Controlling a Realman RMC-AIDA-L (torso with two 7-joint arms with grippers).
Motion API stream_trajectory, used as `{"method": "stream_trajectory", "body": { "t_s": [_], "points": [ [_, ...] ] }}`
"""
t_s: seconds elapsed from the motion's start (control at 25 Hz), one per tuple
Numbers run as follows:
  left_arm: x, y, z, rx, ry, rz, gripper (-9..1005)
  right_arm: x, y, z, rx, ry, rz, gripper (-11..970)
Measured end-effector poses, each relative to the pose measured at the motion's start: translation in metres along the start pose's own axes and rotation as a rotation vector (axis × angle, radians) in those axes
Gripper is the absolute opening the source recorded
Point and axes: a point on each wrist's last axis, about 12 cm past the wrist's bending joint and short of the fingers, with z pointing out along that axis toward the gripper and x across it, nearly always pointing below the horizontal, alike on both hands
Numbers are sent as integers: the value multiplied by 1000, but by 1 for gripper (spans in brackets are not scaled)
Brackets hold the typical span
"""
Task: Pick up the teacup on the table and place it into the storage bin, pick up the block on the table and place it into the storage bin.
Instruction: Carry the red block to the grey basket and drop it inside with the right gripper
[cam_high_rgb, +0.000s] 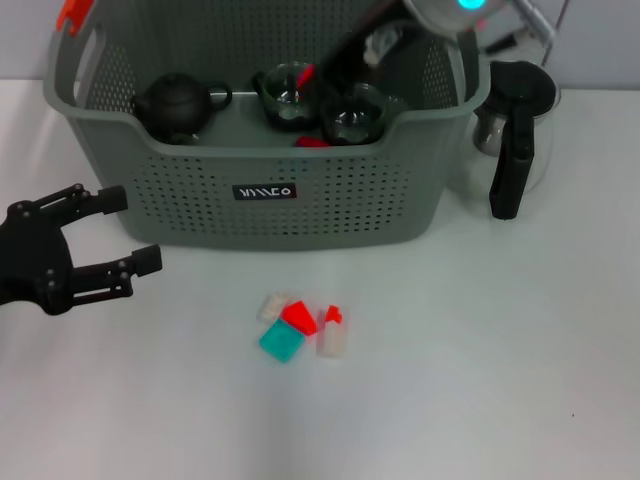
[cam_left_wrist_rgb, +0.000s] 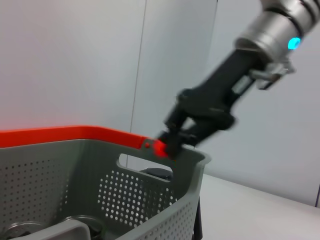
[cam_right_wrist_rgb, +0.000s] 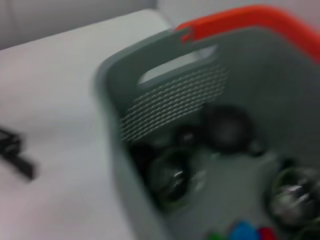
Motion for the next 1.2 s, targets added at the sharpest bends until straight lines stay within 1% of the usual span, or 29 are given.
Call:
{"method": "stream_trajectory", "body": {
  "t_s": [0.12, 0.28, 0.36, 0.56, 0.8, 1.0, 1.12, 1.2],
  "points": [
    [-1, 1, 1, 1, 0, 0, 887, -6, -16, 7, 78, -14, -12, 270],
    [-2, 1, 1, 3, 1, -1, 887, -11, -30, 16, 121, -32, -16, 282],
    [-2, 1, 2, 4, 1, -2, 888, -13, -34, 16, 133, -42, -12, 288],
    [-1, 1, 1, 5, 5, -12, 888, -19, -39, 9, 148, -80, -25, 302],
    [-2, 1, 0, 13, 2, -37, 889, -24, -41, -11, 183, -142, -44, 319],
    [-4, -1, -1, 27, -1, -58, 890, -24, -41, -19, 182, -157, -50, 566],
    [-6, -2, -1, 51, 3, -69, 890, -22, -32, -30, 139, -178, -48, 645],
    [-8, -3, 0, 71, 27, -71, 891, -16, -23, -41, 73, -205, -42, 698]
  ]
}}
